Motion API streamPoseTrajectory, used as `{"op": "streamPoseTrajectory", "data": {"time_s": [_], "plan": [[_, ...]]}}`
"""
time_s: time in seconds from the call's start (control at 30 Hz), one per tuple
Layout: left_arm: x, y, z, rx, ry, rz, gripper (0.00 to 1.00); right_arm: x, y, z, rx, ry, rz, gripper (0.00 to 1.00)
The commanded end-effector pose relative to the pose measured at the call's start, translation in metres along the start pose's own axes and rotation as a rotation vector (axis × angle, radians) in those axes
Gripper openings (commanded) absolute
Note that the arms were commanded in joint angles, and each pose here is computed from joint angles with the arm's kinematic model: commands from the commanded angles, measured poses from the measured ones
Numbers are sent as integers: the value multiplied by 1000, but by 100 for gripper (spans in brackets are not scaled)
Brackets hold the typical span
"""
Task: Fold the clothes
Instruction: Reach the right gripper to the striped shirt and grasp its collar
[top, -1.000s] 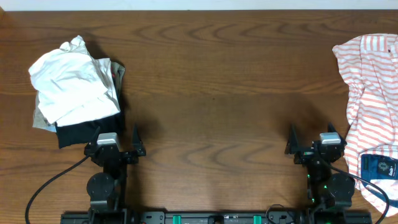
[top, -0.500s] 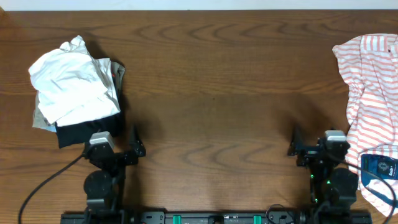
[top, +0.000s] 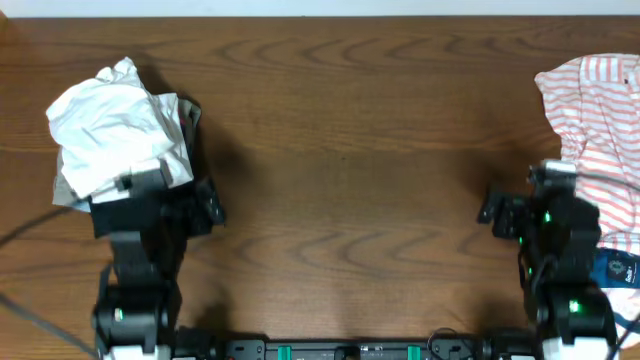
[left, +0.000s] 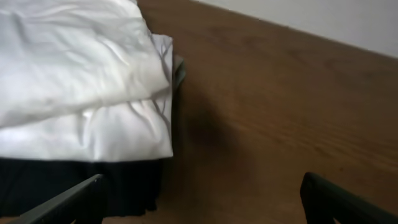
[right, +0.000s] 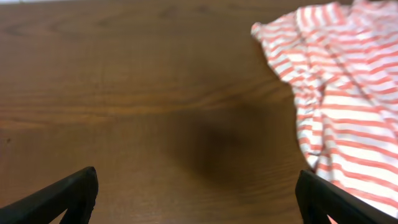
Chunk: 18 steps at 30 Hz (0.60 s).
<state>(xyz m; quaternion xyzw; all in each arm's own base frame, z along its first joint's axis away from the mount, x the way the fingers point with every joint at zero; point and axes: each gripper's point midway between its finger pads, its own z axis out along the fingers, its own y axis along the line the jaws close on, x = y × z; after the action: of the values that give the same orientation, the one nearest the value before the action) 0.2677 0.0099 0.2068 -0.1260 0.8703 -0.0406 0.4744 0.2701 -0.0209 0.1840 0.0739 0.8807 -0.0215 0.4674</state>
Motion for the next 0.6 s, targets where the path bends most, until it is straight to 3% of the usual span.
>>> {"op": "streamPoseTrajectory", "data": {"time_s": [0.0,0.07,0.13,0.23,0.4,0.57], "plan": [[-16,-4,9,-6,25,-25,98,-7,13,6,-58,27,-6,99],[-15,-4,14,-12,44,-55,98,-2,12,11,-49,52,-28,99],[-15,-4,17,-14,49,-77,98,1,-7,15,52,69,64,99],[-16,-5,18,-13,44,-76,98,0,-56,8,279,54,211,99],[-16,-5,18,-13,43,-76,98,-19,-126,-13,483,4,357,99],[-16,-5,18,-13,44,-76,98,13,-200,-25,698,86,531,99]]}}
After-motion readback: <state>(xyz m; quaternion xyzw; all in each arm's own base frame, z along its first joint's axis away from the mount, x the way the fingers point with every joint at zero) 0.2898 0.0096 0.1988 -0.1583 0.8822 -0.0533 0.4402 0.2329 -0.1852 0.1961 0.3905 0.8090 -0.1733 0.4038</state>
